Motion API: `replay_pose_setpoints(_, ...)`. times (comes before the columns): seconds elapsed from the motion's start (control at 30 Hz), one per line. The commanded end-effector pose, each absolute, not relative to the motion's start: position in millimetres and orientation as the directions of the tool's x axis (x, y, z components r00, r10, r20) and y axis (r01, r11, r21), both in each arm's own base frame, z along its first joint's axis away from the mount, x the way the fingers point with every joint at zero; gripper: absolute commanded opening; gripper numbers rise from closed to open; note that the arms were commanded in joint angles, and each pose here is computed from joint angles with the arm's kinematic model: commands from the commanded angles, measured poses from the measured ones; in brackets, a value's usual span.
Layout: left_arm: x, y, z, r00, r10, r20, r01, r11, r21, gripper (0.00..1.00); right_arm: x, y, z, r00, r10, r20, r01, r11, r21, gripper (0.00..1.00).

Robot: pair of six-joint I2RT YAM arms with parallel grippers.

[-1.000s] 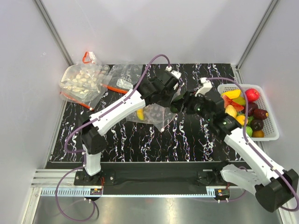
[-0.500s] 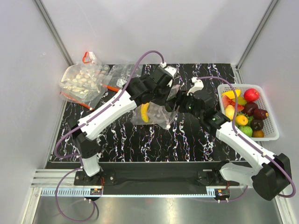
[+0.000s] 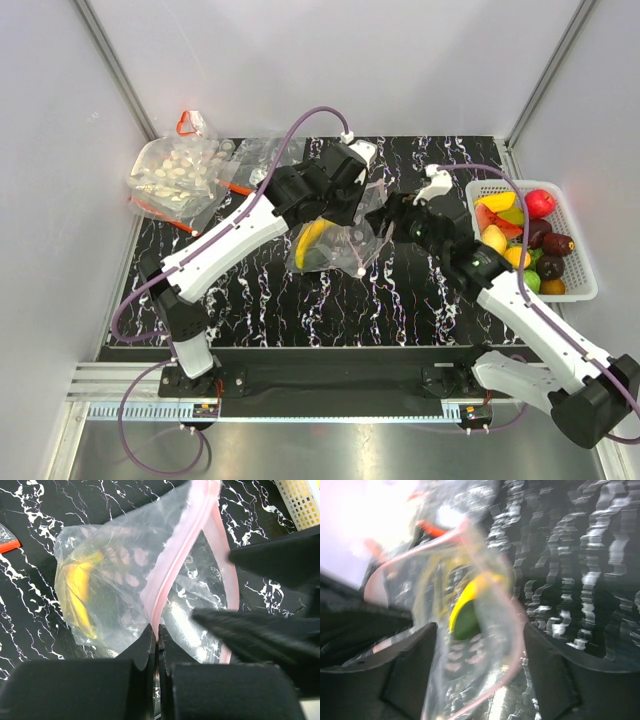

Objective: Place the food in the zip-top bag and seal the zipper
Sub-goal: Place the fake fruit in the zipper food storage bag, then pick up the fake fruit from the bin.

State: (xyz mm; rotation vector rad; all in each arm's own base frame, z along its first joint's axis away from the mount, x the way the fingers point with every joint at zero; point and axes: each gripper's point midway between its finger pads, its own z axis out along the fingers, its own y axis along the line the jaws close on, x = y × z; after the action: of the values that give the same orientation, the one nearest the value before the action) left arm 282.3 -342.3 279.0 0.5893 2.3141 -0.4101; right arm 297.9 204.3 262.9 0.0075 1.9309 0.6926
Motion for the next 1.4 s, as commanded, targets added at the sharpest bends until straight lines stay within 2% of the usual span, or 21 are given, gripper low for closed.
replay_pose_setpoints(0.0, 291.2, -347.3, 282.7, -0.631, 0.264, -0.729, 0.512, 0.848, -0.136, 0.0, 305.8, 162.5, 296.8, -0.374, 0.326, -0.868, -0.116, 0.912, 0.393, 0.74)
replay_pose_setpoints(0.07, 291.2, -346.1, 281.7, -0.632, 0.263, -0.729, 0.509, 0.851, -0.134, 0.0, 306.3, 135.6, 278.5, -0.422, 0.272, -0.864, 0.029, 0.957, 0.288, 0.73)
replay_pose_setpoints(0.1, 290.4, -345.6, 280.3, -0.634, 0.264, -0.727, 0.508, 0.851, -0.135, 0.0, 313.9, 111.8, 291.6, -0.383, 0.284, -0.879, 0.127, 0.959, 0.254, 0.73)
replay_pose_setpoints(0.17, 289.5, -344.9, 281.4, -0.634, 0.261, -0.728, 0.508, 0.85, -0.138, 0.0, 317.8, 82.8, 278.0, -0.434, 0.274, -0.858, 0.235, 0.954, 0.186, 0.74)
replay_pose_setpoints(0.2, 288.5, -343.6, 279.6, -0.637, 0.267, -0.723, 0.509, 0.85, -0.134, 0.0, 321.9, 77.0, 278.4, -0.449, 0.306, -0.839, 0.239, 0.946, 0.217, 0.74)
replay_pose_setpoints(0.23, 288.1, -342.7, 280.1, -0.637, 0.265, -0.724, 0.507, 0.852, -0.134, 0.0, 328.5, 42.2, 275.6, -0.428, 0.366, -0.826, 0.33, 0.914, 0.235, 0.75)
replay_pose_setpoints(0.3, 285.9, -339.4, 279.3, -0.64, 0.269, -0.719, 0.505, 0.853, -0.131, 0.0, 328.8, 14.0, 268.8, -0.413, 0.417, -0.81, 0.401, 0.881, 0.249, 0.76)
replay_pose_setpoints(0.33, 284.8, -338.3, 280.4, -0.638, 0.27, -0.721, 0.508, 0.851, -0.131, 0.0, 327.9, -19.4, 267.6, -0.367, 0.457, -0.81, 0.494, 0.834, 0.247, 0.78)
replay_pose_setpoints(0.37, 283.3, -338.1, 279.3, -0.638, 0.276, -0.719, 0.513, 0.849, -0.129, 0.0, 324.8, -34.4, 262.5, -0.354, 0.472, -0.808, 0.544, 0.806, 0.232, 0.93)
replay_pose_setpoints(0.4, 282.8, -336.3, 278.5, -0.64, 0.28, -0.716, 0.512, 0.85, -0.126, 0.0, 322.0, -49.1, 258.3, -0.342, 0.481, -0.807, 0.589, 0.779, 0.215, 0.99)
replay_pose_setpoints(0.47, 280.2, -335.6, 279.8, -0.641, 0.286, -0.713, 0.519, 0.846, -0.127, 0.0, 315.6, -87.7, 242.2, -0.332, 0.529, -0.781, 0.69, 0.701, 0.182, 1.0)
replay_pose_setpoints(0.57, 274.4, -334.7, 282.8, -0.649, 0.283, -0.706, 0.525, 0.839, -0.146, 0.0, 315.6, -108.1, 212.8, -0.372, 0.591, -0.716, 0.718, 0.672, 0.182, 1.0)
replay_pose_setpoints(0.77, 264.9, -332.6, 288.0, -0.626, 0.3, -0.72, 0.568, 0.808, -0.158, 0.0, 330.6, -96.5, 172.2, -0.441, 0.647, -0.622, 0.662, 0.702, 0.26, 0.96)
replay_pose_setpoints(0.93, 265.2, -330.3, 289.0, -0.592, 0.308, -0.745, 0.59, 0.795, -0.141, 0.0, 344.1, -90.9, 135.1, -0.493, 0.67, -0.556, 0.658, 0.705, 0.266, 1.0)
replay_pose_setpoints(1.27, 267.2, -337.8, 275.6, -0.543, 0.306, -0.782, 0.632, 0.762, -0.141, 0.0, 380.6, -102.9, 93.1, -0.502, 0.687, -0.525, 0.682, 0.688, 0.247, 1.0)
replay_pose_setpoints(1.37, 267.7, -338.3, 277.0, -0.54, 0.317, -0.78, 0.638, 0.759, -0.134, 0.0, 376.8, -115.5, 81.6, -0.511, 0.68, -0.525, 0.72, 0.673, 0.17, 1.0)
